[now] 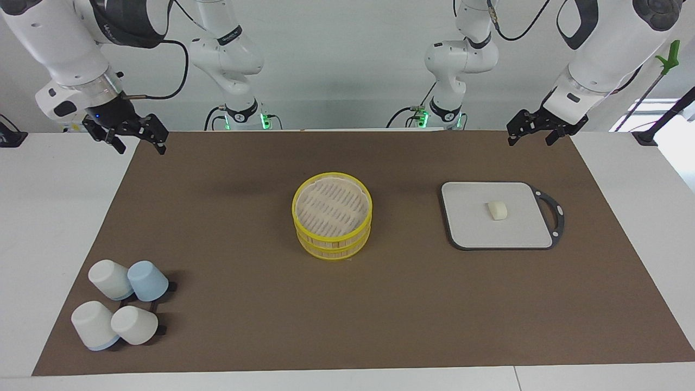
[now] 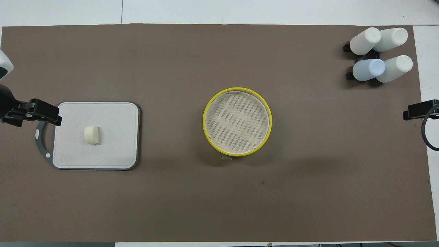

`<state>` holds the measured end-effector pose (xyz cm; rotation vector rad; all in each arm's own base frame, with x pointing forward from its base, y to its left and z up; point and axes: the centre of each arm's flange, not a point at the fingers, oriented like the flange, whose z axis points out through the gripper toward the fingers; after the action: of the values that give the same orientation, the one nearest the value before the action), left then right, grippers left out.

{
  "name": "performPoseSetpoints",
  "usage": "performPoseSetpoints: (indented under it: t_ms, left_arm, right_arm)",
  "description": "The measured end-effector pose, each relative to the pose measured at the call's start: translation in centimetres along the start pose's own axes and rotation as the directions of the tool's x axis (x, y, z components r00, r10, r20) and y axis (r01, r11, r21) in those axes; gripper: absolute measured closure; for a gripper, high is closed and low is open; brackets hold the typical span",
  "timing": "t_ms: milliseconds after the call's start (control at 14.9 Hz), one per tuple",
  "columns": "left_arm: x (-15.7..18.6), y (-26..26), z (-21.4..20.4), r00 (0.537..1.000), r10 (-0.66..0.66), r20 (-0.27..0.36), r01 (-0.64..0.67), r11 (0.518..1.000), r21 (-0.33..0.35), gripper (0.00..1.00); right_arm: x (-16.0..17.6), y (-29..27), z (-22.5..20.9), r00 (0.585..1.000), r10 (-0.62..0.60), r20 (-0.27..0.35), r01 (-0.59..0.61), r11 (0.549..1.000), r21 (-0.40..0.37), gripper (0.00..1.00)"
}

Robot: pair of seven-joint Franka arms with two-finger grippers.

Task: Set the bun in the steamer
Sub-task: 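Reach the right gripper to the steamer lid while the left gripper approaches the bun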

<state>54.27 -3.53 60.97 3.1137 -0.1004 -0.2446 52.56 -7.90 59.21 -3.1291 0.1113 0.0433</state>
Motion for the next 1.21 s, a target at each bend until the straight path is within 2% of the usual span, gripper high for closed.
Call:
performPoseSetpoints:
  t_ms: [402,603,871,1205]
  left_arm:
    - [0.0,0.0,0.0,1.0,0.0,0.0,0.0,1.0,0.0,0.0]
    - [0.0,0.0,0.0,1.0,0.0,0.0,0.0,1.0,0.0,0.0]
    - [0.0,0.0,0.0,1.0,0.0,0.0,0.0,1.0,0.0,0.0]
    - [0.0,0.0,0.0,1.0,0.0,0.002,0.0,1.0,0.0,0.0]
  right_arm:
    - [-0.3,0.0,0.3,1.0,0.001,0.03,-0.001,1.0,0.003,0.0]
    - [0.3,-2.0,0.3,0.999,-0.043,-0.012,0.043,0.999,-0.001,0.0]
    - [1.0,-11.6,2.4,0.996,-0.086,-0.033,0.086,0.996,0.002,0.0]
    - [0.0,-31.1,7.4,1.0,0.024,0.0,-0.024,1.0,0.005,0.0]
